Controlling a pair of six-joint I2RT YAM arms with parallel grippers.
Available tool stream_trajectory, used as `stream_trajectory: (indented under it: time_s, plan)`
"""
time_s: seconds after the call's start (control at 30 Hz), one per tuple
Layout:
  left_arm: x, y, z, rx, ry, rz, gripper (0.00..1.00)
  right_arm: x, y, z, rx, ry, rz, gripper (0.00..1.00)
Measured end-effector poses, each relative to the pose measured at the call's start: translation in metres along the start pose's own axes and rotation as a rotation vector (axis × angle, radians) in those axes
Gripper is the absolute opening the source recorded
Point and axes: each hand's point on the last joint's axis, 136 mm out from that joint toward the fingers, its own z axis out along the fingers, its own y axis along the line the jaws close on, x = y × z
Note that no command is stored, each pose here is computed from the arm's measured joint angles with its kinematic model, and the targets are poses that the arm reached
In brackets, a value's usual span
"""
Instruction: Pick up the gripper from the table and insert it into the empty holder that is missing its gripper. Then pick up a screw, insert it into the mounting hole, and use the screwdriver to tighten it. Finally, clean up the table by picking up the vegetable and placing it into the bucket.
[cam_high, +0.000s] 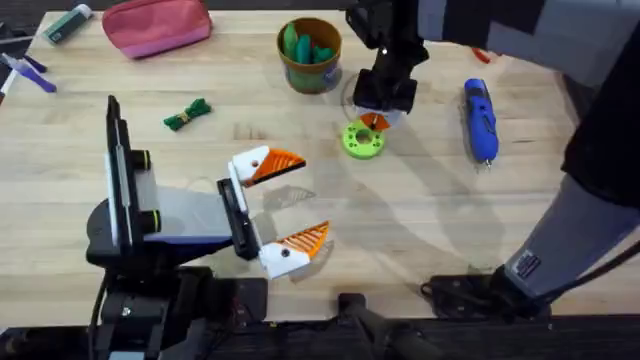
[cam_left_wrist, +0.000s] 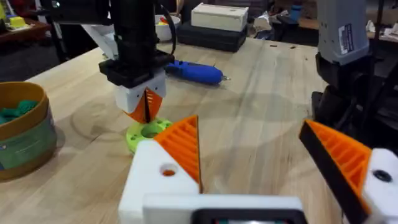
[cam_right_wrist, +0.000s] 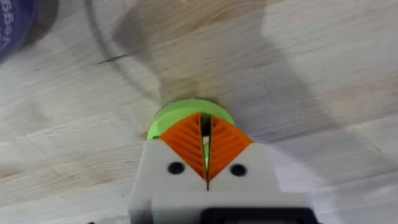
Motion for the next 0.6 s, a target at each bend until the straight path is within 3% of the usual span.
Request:
stream_trajectory:
  time_s: [0.23, 0.47, 0.6]
  plan:
    - [0.0, 0.0, 0.0, 0.0, 0.0, 0.0, 0.988, 0.002, 0.002, -0.011, 0.006, -0.041, -0.023, 0.007]
    - [0.0, 0.0, 0.0, 0.0, 0.0, 0.0, 0.988, 0.014, 0.009, -0.059, -0.058, -0.118, -0.068, 0.007]
    - [0.0, 0.0, 0.0, 0.0, 0.0, 0.0, 0.988, 0.027, -0.001, -0.082, -0.031, -0.121, -0.101, 0.006]
